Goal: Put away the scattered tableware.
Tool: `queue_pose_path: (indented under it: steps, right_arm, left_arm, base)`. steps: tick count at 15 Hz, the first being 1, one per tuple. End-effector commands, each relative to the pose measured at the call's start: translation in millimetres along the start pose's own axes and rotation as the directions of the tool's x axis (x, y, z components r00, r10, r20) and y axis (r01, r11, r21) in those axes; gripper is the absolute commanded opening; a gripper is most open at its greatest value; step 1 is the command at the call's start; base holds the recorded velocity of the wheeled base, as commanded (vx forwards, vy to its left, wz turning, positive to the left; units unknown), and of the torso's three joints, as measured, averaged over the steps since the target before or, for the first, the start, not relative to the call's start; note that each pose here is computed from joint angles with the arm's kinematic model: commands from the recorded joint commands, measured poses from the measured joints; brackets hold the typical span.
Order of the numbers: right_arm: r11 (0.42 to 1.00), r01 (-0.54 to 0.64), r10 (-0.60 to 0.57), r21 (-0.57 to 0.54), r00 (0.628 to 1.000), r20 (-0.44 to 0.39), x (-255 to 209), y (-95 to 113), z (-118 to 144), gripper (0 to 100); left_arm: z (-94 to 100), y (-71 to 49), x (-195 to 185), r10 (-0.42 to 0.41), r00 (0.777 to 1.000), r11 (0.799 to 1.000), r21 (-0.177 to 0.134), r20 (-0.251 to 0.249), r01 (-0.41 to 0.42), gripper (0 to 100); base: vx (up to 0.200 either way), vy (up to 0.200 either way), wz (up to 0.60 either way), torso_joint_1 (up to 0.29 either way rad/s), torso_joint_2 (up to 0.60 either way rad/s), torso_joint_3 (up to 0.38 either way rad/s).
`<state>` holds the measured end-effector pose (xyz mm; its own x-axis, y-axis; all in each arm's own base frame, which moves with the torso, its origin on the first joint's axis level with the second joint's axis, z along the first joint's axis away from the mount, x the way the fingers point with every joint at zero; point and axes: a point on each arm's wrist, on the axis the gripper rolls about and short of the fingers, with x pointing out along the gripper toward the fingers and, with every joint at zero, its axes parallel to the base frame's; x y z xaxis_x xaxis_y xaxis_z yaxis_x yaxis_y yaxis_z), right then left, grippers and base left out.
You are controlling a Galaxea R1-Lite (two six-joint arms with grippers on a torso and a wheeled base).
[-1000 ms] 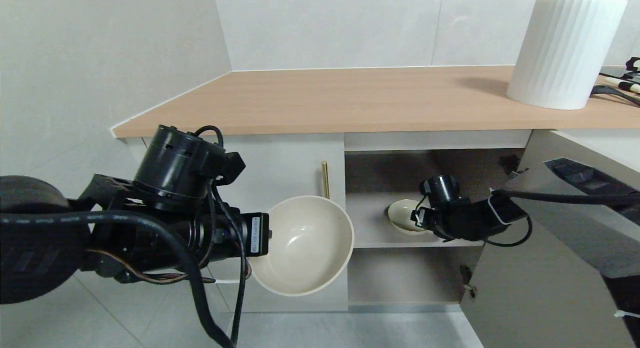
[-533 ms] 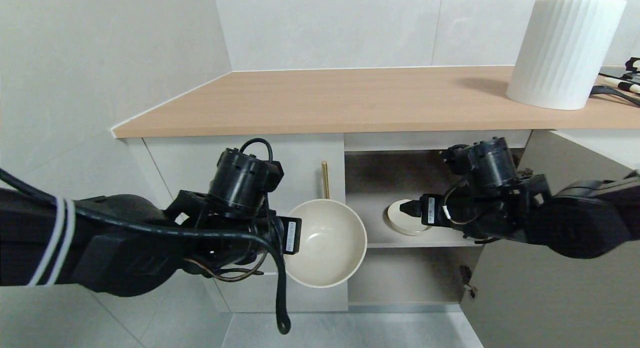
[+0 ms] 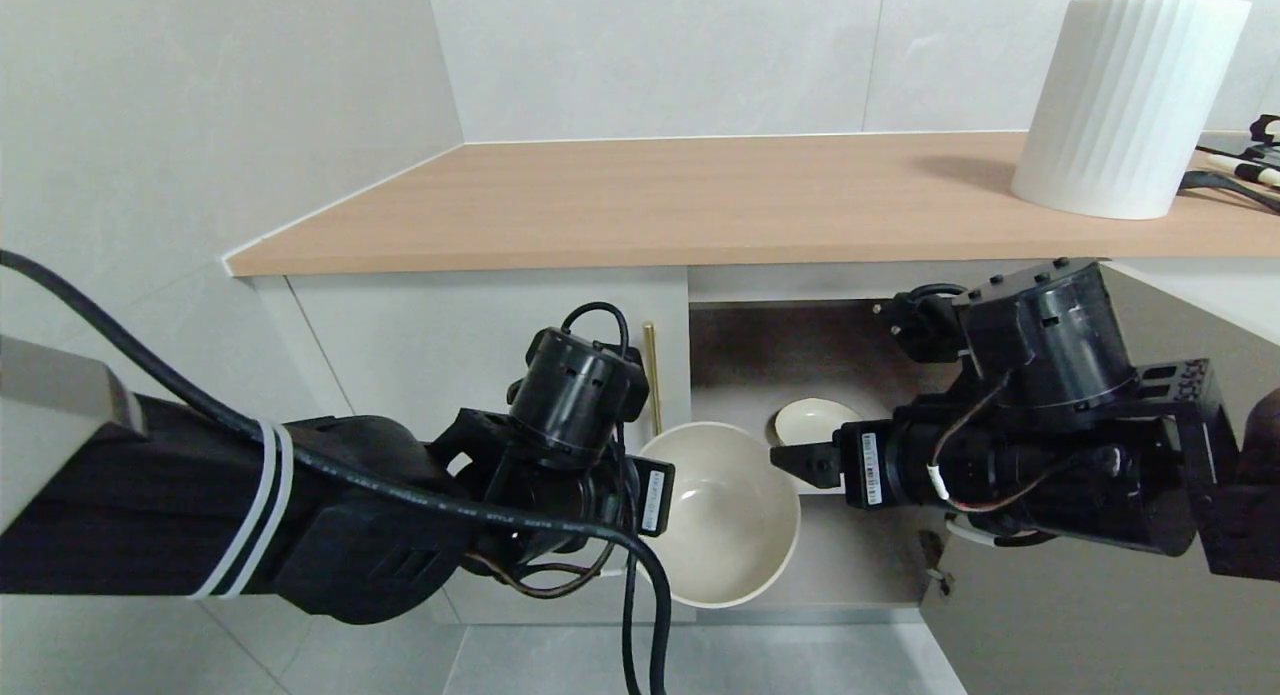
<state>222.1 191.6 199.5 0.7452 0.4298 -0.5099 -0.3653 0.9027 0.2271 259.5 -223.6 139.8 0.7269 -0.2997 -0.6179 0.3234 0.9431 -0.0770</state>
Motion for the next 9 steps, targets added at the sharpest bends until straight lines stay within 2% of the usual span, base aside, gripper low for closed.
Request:
queue_pose_path:
  steps: [1,5,9]
  right_arm:
    - [1.000,0.002,-0.002,-0.012,1.000,-0.031,9.2,3.4,-6.6,100]
    - [0.999,0.029,-0.031,-0.020,0.996,-0.088,33.5,3.7,-17.8,100]
    - [0.999,0.032,-0.034,-0.020,0.995,-0.096,45.1,4.8,-22.1,100]
  left_arm:
    - [-1.0,-4.1,-0.7,-0.008,1.000,1.000,0.006,0.001,0.008,0]
    - [-1.0,-7.4,-3.2,0.004,1.000,1.000,0.009,0.016,-0.004,0]
    - [-1.1,-10.6,-5.1,0.002,1.000,1.000,0.012,0.027,-0.002,0]
  base:
    - [0.000,0.000,0.00,0.000,0.00,0.000]
    - [0.000,0.000,0.00,0.000,0.00,0.000]
    - [0.000,0.000,0.00,0.000,0.00,0.000]
